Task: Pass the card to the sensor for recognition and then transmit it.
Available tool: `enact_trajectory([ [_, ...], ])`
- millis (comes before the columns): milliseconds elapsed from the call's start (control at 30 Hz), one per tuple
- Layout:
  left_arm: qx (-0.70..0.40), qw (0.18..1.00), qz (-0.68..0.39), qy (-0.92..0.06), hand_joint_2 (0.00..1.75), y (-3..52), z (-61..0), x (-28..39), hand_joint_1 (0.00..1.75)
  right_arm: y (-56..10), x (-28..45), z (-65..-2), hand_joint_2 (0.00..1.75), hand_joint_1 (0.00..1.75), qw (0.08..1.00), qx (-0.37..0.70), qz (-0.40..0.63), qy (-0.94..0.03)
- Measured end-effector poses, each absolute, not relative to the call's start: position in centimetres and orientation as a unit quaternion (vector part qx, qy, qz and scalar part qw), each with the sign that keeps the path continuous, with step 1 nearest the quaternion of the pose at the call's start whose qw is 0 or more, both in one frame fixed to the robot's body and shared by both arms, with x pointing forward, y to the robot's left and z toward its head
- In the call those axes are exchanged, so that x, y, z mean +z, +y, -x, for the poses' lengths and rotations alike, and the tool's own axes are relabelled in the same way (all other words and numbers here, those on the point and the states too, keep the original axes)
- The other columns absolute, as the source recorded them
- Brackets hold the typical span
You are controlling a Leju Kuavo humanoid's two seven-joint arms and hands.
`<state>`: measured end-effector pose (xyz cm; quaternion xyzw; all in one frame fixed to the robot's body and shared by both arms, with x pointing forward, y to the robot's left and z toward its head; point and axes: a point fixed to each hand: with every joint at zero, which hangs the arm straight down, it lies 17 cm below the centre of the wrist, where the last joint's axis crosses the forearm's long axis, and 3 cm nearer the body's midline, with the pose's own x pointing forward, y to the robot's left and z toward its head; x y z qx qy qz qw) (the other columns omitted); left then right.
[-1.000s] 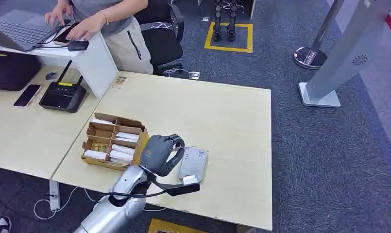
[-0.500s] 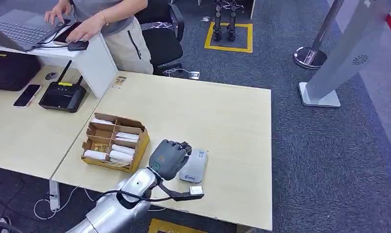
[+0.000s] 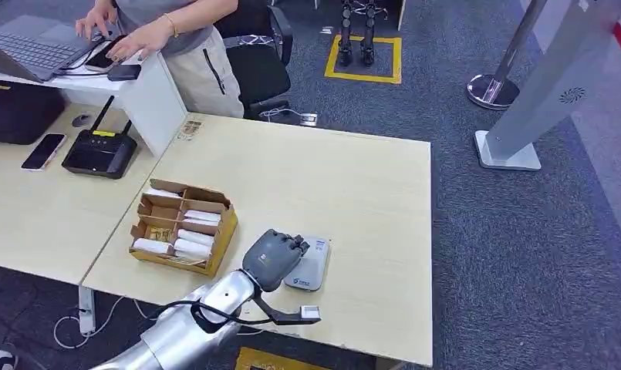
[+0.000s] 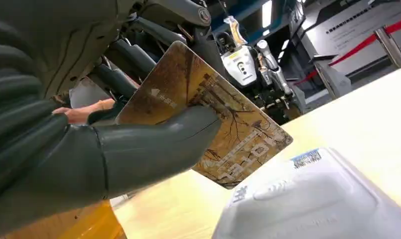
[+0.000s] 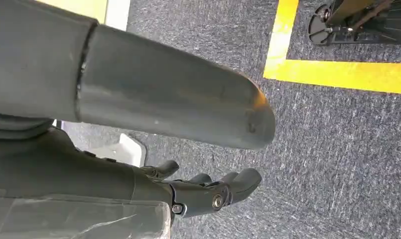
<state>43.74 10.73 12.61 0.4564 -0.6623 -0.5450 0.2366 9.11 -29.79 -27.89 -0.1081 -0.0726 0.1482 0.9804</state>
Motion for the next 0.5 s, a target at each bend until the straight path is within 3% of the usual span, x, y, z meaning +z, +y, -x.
enact_trajectory([
  [500, -0.565, 0.241, -0.432, -0.661, 1.75, 9.6, -43.6, 11.2, 1.75, -29.8, -27.9, -9.2, 0.0, 0.0, 0.981, 0.144, 0.107, -0.074],
])
